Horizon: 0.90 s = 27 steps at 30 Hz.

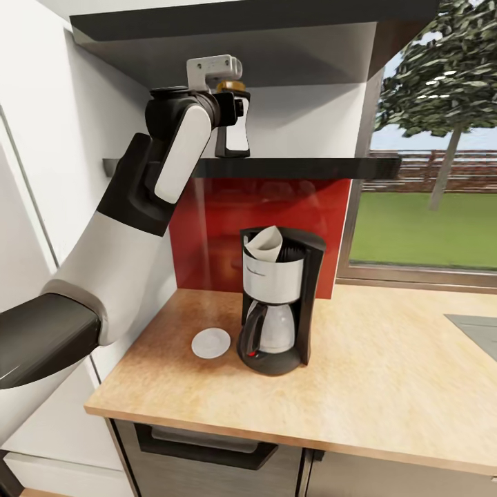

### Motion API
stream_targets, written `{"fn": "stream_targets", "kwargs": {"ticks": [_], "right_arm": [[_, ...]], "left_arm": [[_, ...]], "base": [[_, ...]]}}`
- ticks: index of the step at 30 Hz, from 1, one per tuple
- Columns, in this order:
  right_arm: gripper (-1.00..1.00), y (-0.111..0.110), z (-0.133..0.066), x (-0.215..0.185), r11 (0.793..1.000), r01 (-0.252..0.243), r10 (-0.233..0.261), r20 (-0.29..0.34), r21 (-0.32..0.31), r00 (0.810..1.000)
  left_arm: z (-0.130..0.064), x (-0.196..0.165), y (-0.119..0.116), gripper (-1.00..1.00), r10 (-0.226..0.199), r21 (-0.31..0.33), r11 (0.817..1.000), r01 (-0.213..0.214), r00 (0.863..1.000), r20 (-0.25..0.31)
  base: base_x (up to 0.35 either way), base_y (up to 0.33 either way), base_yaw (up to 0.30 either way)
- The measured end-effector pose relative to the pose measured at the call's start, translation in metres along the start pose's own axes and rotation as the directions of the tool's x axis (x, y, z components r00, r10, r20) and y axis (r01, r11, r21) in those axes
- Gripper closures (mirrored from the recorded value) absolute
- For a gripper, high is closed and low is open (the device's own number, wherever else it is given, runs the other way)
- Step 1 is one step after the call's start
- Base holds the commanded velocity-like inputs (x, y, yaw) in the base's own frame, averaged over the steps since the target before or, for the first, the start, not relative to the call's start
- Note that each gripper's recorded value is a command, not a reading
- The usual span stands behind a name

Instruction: Set up a coffee station on the kitchen countertop: keep the coffee maker on the countertop, move the bottle of coffee from the kitchen shelf to the counter next to the coffee maker, place a paper coffee filter on top of the coffee maker, put the saucer next to the coffee maker with the coffee cup on the saucer, and place the electric kettle next to the coffee maker.

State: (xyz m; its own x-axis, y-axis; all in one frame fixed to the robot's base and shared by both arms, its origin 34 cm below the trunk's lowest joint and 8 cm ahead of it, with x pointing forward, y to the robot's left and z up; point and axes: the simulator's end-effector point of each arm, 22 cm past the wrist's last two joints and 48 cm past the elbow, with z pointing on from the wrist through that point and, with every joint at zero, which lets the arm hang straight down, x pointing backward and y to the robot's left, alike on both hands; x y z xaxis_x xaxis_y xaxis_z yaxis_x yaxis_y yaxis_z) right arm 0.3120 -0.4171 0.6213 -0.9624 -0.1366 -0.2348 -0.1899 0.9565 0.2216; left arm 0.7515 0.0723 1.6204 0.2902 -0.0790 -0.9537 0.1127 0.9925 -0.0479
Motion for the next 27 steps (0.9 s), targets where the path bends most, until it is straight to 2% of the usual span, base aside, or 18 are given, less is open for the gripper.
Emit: {"fn": "stream_targets", "kwargs": {"ticks": [27], "right_arm": [[-1.0, 0.0, 0.0, 0.0, 1.0, 0.0, 0.0, 0.0, 0.0, 1.0]], "left_arm": [[0.0001, 0.0001, -0.0002, -1.0, -0.001, 0.002, 1.0, 0.001, 1.0, 0.0]], "base": [[0.069, -0.026, 0.0]]}}
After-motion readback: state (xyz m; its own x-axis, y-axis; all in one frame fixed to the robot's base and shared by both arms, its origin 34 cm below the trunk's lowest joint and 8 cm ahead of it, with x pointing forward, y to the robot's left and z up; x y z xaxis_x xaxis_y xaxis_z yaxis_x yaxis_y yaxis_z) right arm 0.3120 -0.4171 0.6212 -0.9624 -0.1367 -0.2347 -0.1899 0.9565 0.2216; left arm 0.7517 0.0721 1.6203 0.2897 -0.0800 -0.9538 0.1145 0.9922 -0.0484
